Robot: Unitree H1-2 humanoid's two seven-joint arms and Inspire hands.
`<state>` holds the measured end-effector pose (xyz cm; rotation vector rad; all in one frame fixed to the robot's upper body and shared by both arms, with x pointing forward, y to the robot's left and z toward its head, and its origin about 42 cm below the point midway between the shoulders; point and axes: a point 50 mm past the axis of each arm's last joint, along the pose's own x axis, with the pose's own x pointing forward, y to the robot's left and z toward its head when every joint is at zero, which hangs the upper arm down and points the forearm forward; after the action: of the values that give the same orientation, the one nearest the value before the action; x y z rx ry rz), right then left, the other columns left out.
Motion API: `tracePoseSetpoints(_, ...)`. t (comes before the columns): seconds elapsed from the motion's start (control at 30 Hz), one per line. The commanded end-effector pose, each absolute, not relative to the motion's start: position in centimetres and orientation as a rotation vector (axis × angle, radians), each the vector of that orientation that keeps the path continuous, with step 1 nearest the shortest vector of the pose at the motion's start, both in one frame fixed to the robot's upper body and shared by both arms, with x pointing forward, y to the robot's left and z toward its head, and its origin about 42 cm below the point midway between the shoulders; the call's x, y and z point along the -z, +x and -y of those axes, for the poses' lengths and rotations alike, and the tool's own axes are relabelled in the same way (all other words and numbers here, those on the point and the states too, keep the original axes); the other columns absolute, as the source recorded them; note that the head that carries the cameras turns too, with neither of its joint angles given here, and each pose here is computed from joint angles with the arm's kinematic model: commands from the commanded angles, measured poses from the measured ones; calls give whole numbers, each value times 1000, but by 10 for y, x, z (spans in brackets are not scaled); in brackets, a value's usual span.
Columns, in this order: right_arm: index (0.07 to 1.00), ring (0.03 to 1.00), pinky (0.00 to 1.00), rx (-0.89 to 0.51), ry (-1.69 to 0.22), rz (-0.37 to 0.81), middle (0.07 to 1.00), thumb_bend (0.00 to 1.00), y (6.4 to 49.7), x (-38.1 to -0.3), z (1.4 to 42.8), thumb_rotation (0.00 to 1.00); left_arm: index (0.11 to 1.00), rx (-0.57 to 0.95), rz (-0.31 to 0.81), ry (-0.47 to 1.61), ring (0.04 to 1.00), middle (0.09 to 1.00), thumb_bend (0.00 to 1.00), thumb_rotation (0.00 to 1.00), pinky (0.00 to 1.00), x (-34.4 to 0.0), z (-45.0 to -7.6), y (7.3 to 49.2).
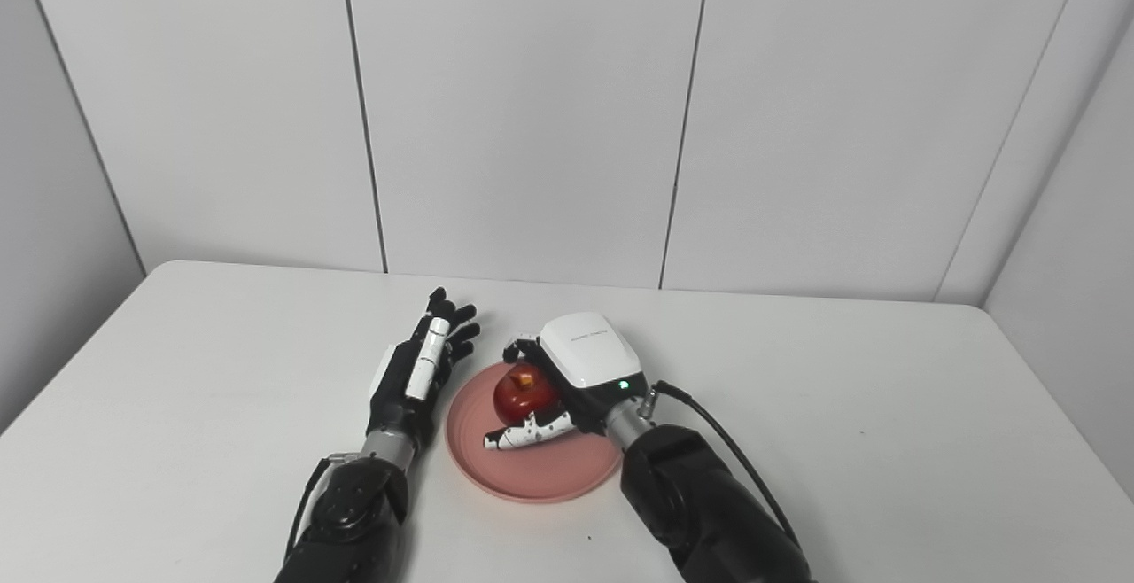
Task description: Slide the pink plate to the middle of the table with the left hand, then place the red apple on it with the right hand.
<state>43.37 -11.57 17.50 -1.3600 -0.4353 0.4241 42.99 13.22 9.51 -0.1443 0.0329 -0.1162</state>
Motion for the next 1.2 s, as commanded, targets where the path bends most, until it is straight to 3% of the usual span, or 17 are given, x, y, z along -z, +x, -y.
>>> tracePoseSetpoints(0.0, 716, 610, 533, -382, -1366, 519, 673, 960, 443, -203, 111, 716, 1000, 116, -123, -154, 904, 902, 683, 848, 919, -67, -131, 412)
tracePoseSetpoints(0.4, 745, 686, 661, -376, -1373, 524, 721, 976, 445, -205, 113, 764, 1000, 121, -122, -162, 904, 907, 681, 848, 917, -66, -133, 414)
tracePoseSetpoints(0.7, 745, 688, 672, -343, -1341, 553, 721, 998, 449, -218, 116, 790, 1000, 119, -121, -150, 903, 931, 681, 849, 888, -66, -134, 415)
tracePoseSetpoints(0.83, 749, 672, 635, -297, -1238, 577, 706, 945, 451, -230, 119, 842, 1000, 116, -124, -157, 885, 909, 696, 858, 873, -67, -133, 416)
tracePoseSetpoints(0.97, 775, 696, 627, -267, -1086, 564, 740, 894, 453, -239, 123, 973, 1000, 112, -120, -146, 867, 889, 700, 865, 860, -68, -134, 416)
tracePoseSetpoints(1.17, 819, 796, 671, -236, -774, 526, 825, 912, 452, -247, 125, 1000, 1000, 103, -107, -144, 878, 896, 705, 857, 873, -67, -136, 415)
